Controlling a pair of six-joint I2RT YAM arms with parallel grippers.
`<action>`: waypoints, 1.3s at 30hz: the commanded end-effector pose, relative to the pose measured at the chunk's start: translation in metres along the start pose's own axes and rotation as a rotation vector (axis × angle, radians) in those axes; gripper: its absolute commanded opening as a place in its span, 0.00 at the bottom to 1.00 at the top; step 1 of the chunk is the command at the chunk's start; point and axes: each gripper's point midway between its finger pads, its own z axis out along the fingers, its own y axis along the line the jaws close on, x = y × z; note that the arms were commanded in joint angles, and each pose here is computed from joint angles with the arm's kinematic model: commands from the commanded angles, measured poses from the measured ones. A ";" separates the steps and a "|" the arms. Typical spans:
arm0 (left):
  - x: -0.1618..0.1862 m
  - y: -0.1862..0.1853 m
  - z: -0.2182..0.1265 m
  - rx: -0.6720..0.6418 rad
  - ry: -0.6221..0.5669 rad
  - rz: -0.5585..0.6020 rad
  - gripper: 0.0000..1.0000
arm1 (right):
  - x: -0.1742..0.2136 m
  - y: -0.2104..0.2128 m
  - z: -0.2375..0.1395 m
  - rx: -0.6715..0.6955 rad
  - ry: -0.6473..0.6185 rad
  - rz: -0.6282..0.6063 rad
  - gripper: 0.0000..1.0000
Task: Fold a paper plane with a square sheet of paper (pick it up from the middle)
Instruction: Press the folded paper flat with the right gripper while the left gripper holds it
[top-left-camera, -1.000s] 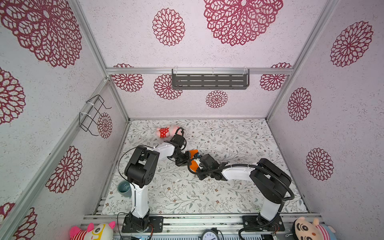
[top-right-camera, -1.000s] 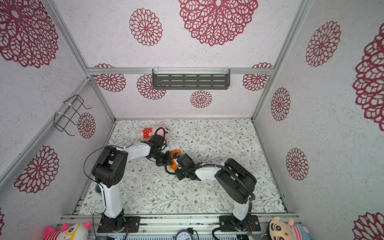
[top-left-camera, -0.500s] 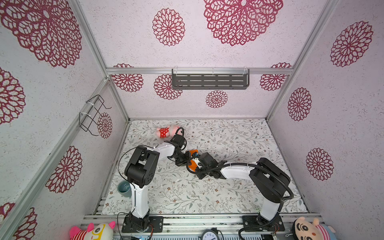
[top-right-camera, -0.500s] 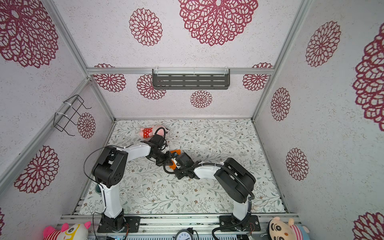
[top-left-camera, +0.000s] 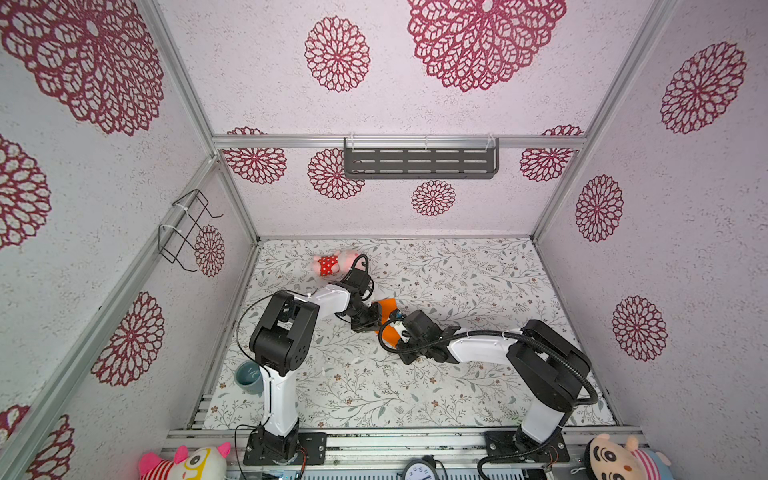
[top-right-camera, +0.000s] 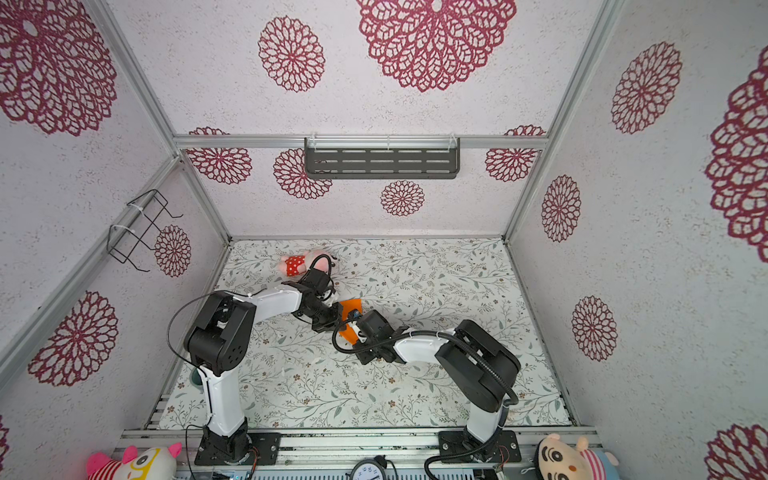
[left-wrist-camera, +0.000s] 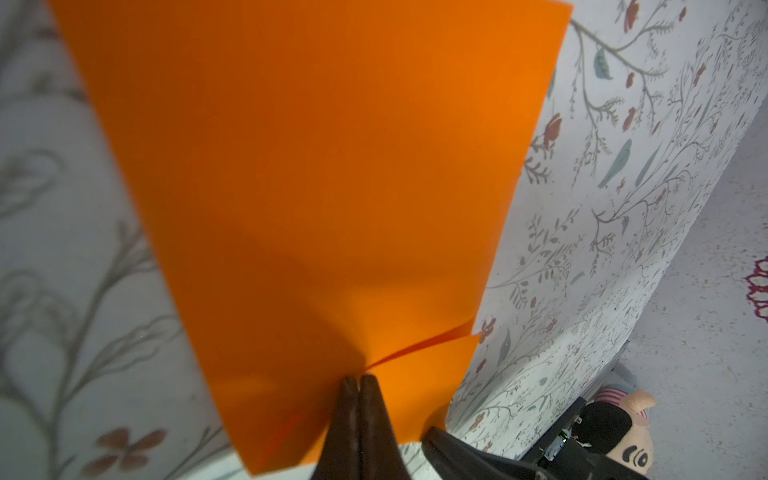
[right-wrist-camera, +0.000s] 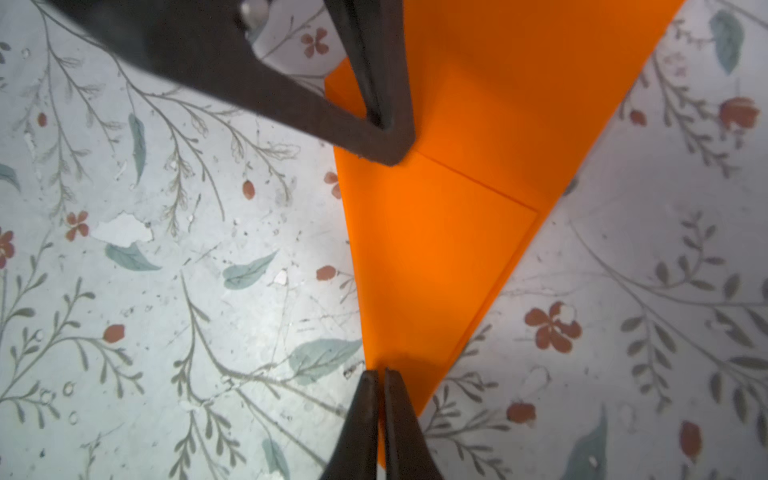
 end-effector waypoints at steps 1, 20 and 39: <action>0.021 0.040 0.017 -0.151 0.077 -0.048 0.00 | 0.043 -0.010 -0.006 0.029 0.145 0.046 0.09; 0.006 0.006 0.003 -0.035 0.043 -0.028 0.00 | -0.031 0.000 -0.030 0.002 -0.110 0.101 0.08; 0.015 -0.047 -0.028 0.173 -0.040 0.022 0.01 | -0.001 -0.012 0.008 0.010 0.013 0.173 0.07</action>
